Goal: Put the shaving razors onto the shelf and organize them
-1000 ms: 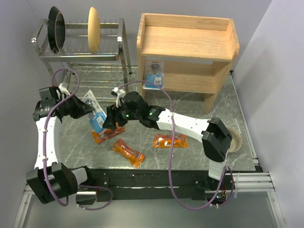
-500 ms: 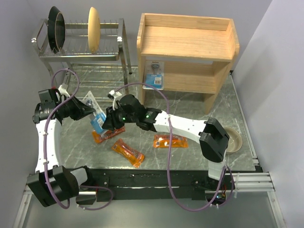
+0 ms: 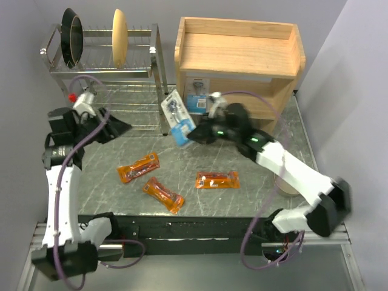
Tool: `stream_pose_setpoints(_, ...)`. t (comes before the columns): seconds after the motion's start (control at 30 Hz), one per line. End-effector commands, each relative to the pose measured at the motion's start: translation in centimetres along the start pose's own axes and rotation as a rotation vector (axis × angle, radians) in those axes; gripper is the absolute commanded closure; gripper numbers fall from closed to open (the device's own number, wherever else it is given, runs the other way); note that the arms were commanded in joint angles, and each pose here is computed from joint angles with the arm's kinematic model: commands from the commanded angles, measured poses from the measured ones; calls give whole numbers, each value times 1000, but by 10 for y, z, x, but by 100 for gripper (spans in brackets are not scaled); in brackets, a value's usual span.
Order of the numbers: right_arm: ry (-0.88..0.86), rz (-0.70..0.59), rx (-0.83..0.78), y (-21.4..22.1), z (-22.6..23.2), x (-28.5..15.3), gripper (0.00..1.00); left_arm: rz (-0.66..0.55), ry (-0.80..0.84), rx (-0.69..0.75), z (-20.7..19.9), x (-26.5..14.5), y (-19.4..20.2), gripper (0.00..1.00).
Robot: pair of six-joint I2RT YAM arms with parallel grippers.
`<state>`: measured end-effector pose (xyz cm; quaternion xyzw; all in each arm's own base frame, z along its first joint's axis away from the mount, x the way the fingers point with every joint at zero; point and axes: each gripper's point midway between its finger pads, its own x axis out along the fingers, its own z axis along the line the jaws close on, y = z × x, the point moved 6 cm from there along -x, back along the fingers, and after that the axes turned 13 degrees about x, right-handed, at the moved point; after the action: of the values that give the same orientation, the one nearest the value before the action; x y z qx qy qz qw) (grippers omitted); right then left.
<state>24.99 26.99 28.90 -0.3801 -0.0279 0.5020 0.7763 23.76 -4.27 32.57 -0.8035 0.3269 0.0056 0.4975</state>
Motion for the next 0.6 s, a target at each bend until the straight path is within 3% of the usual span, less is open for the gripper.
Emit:
stream_pose_setpoints(0.0,-104,-21,-68,-4,-2,-66,98,-2,169,258,-30,9,3,39)
stream_pose_setpoints(0.1,-134,-53,-123,1,-21,-101,93,54,222,322,-38,24,4,42)
stream_pose_setpoints(0.27,-42,-169,77,-2,-66,-136,92,172,352,480,-76,60,15,54)
stream_pose_setpoints(0.57,-48,-368,292,-42,-103,-155,86,333,577,678,-154,104,66,62)
